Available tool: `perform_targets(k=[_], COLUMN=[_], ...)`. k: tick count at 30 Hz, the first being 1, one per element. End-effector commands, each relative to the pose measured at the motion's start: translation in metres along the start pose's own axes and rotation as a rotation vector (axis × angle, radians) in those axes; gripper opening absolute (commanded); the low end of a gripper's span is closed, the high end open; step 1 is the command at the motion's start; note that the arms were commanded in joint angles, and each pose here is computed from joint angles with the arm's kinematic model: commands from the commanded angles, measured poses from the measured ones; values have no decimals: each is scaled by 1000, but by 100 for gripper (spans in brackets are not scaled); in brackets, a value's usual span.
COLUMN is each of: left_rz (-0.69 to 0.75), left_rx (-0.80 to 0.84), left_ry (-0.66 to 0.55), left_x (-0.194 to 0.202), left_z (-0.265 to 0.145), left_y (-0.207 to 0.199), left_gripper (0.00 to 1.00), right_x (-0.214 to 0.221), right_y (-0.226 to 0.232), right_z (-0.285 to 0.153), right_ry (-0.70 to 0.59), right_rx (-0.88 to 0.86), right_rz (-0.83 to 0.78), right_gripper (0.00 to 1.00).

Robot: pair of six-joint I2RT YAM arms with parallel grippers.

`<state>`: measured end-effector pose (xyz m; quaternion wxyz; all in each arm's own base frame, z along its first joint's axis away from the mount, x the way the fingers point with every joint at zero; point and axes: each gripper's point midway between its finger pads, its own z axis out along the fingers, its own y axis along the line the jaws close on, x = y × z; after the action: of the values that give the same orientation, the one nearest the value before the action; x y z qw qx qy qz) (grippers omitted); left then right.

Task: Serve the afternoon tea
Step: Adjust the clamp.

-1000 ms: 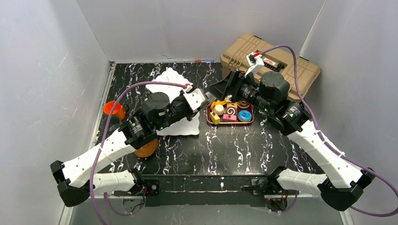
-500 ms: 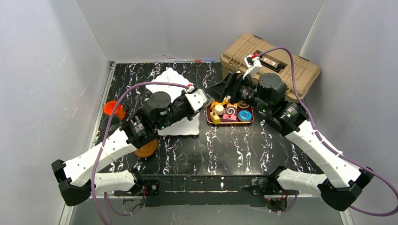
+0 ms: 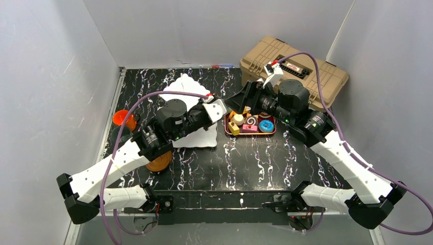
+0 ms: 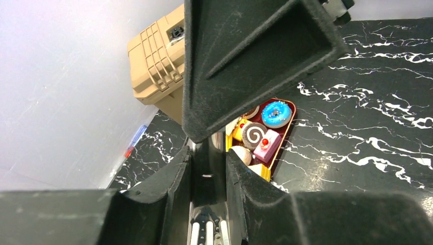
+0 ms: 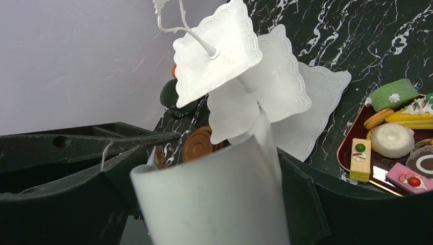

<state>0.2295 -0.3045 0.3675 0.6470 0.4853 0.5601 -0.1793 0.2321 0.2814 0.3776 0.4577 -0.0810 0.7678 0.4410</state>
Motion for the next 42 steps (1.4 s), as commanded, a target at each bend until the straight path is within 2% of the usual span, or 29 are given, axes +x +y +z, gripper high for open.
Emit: perform_targets(k=[1,9,17,27,34,42], left_rz=[70,37,0,-60,-64,-63], left_rx=[1,23,26,54,67,75], left_ry=[-214,-213,-183,-158,-151,-153], left_x=[-61,-61,-57,-57,-53,-53], left_z=[-9,-8,-10,-11,-11,-15], left_y=[10,5,4,0,-4,-6], left_gripper=[0,0,0,0,0,0], right_x=[11,-1,-15,-37,-39,-41], right_y=[10,16,-4,24,44,34], right_z=[-12,-11,-28,-62,-59,-48], right_ry=[65,0,-64,-280,-290,-274], right_rx=[-26,-53,44,-134,-236,-177], right_rz=[-18,-22,-193,-219,-168,-183], right_gripper=[97,96,98,98,98,98])
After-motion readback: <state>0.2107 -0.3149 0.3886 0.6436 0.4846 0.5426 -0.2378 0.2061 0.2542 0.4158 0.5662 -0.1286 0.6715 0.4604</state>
